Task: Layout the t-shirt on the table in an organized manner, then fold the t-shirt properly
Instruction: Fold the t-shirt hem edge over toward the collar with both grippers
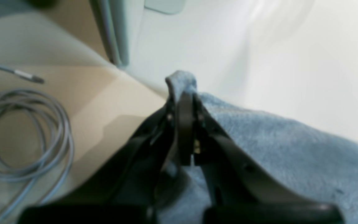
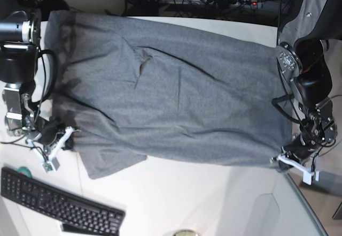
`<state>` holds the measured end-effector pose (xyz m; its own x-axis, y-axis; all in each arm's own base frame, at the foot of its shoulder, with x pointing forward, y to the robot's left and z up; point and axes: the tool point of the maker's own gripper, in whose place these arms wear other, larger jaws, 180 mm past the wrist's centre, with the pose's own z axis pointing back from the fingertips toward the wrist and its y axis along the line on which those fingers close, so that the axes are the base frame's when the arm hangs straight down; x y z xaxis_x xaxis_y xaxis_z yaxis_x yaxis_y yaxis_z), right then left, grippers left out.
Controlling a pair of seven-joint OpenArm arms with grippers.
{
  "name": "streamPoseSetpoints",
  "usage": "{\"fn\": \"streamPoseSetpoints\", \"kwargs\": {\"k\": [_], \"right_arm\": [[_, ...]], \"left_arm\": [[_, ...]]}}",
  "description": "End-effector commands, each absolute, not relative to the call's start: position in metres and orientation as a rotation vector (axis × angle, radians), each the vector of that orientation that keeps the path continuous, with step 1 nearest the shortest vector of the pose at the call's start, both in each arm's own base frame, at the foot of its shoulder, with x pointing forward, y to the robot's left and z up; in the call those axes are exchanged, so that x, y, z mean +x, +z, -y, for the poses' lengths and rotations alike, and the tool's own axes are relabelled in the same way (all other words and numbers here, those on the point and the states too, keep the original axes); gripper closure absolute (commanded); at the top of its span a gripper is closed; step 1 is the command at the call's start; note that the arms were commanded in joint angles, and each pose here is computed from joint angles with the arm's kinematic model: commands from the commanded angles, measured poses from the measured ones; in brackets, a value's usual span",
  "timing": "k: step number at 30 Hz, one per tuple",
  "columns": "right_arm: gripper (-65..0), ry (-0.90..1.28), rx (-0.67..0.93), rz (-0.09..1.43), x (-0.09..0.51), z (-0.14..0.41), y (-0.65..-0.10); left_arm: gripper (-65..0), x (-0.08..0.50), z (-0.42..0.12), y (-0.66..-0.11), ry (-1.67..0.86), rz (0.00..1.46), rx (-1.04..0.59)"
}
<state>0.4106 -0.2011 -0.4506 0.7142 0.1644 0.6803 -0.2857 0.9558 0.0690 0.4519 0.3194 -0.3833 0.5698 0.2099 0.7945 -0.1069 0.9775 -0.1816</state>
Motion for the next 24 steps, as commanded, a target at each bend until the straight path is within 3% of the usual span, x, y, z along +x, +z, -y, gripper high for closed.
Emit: {"fn": "streamPoseSetpoints", "kwargs": {"k": [1, 11, 18, 24], "right_arm": [[0.0, 0.261, 0.164, 0.798, 0.427, 0.208, -0.43], [0.0, 0.314, 0.128, 0.801, 0.41, 0.21, -0.433], [0.0, 0.327, 0.119, 0.853, 0.427, 0.209, -0.412], [0.0, 0.331, 0.111, 0.917, 0.455, 0.208, -0.383]], "left_arm": [[0.0, 0.459, -0.328, -0.366, 0.184, 0.999, -0.108], [0.0, 0.406, -0.332, -0.422, 0.187, 0.87, -0.089], [0.0, 0.41, -0.326, -0.418, 0.158, 0.88, -0.115], [0.0, 0.425, -0.333, -0.381, 0.107, 0.91, -0.059]]}}
